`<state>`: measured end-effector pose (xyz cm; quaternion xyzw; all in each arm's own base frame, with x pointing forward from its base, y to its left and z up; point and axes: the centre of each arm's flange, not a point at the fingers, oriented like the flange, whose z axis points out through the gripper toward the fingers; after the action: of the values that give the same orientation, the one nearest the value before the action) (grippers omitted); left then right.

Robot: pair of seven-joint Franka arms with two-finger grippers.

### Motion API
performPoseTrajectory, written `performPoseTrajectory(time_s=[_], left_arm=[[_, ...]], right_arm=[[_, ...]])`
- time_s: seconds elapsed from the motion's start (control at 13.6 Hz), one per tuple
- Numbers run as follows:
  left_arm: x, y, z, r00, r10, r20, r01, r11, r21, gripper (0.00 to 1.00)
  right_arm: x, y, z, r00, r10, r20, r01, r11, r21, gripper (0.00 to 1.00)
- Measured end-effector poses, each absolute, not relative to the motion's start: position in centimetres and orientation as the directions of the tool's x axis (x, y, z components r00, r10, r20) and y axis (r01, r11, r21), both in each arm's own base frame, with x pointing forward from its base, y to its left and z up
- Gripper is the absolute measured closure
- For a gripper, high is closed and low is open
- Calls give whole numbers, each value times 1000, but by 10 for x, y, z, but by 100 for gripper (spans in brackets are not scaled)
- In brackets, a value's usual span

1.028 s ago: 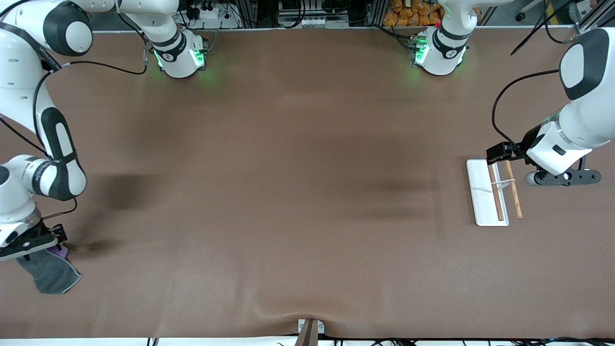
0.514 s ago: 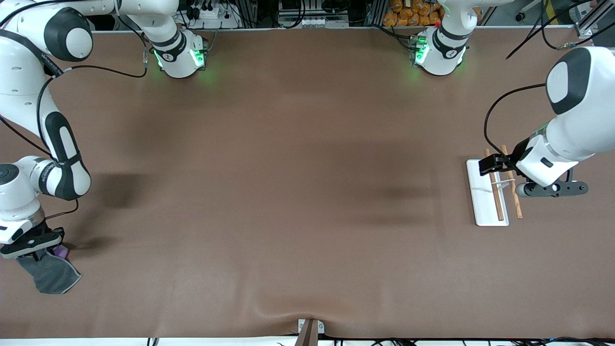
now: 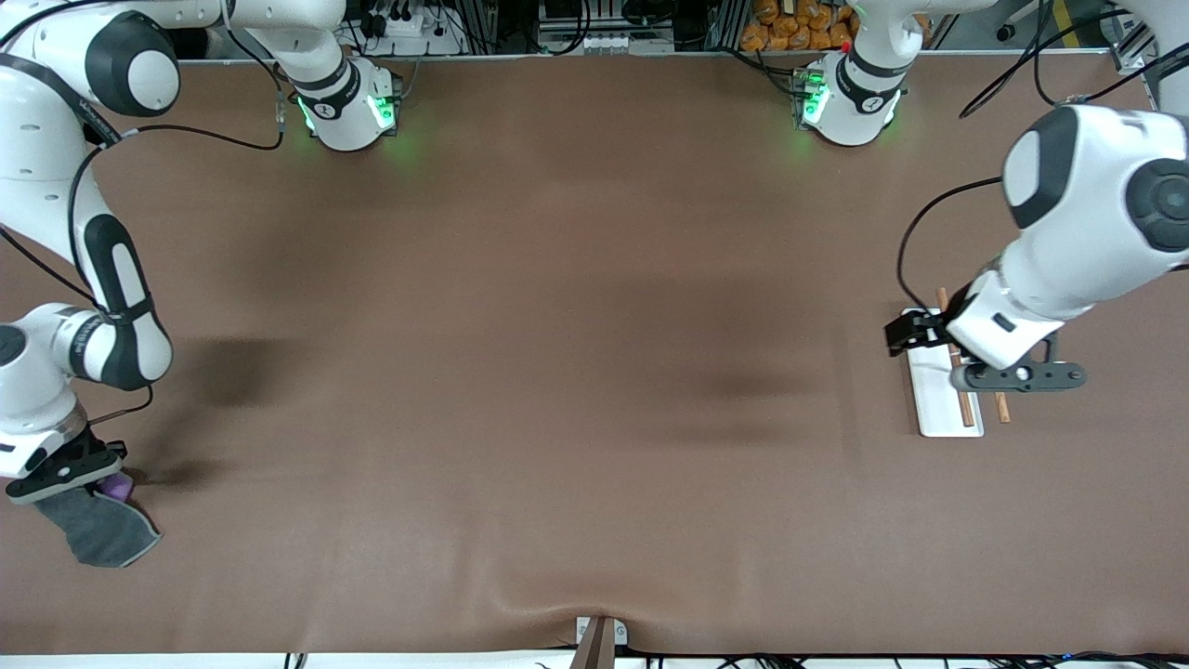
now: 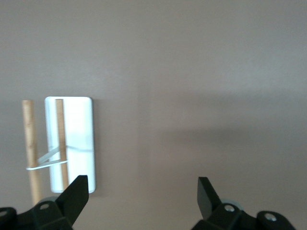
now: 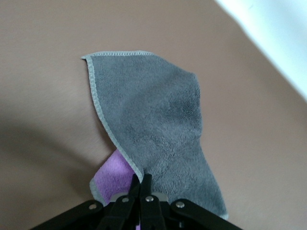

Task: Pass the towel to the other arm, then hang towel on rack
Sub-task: 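Grasp the towel with the right gripper and lift it toward the table middle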

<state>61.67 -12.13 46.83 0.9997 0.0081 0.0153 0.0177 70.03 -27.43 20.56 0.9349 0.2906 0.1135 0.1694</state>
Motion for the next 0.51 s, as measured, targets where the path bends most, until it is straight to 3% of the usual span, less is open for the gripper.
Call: performPoseTrajectory(time_s=[0.51], left_arm=[[625,-200,435,968,252,0,244,-937,252,0]], right_arm=[[718,-214,320,911,408,-67,413,-898,154,98]])
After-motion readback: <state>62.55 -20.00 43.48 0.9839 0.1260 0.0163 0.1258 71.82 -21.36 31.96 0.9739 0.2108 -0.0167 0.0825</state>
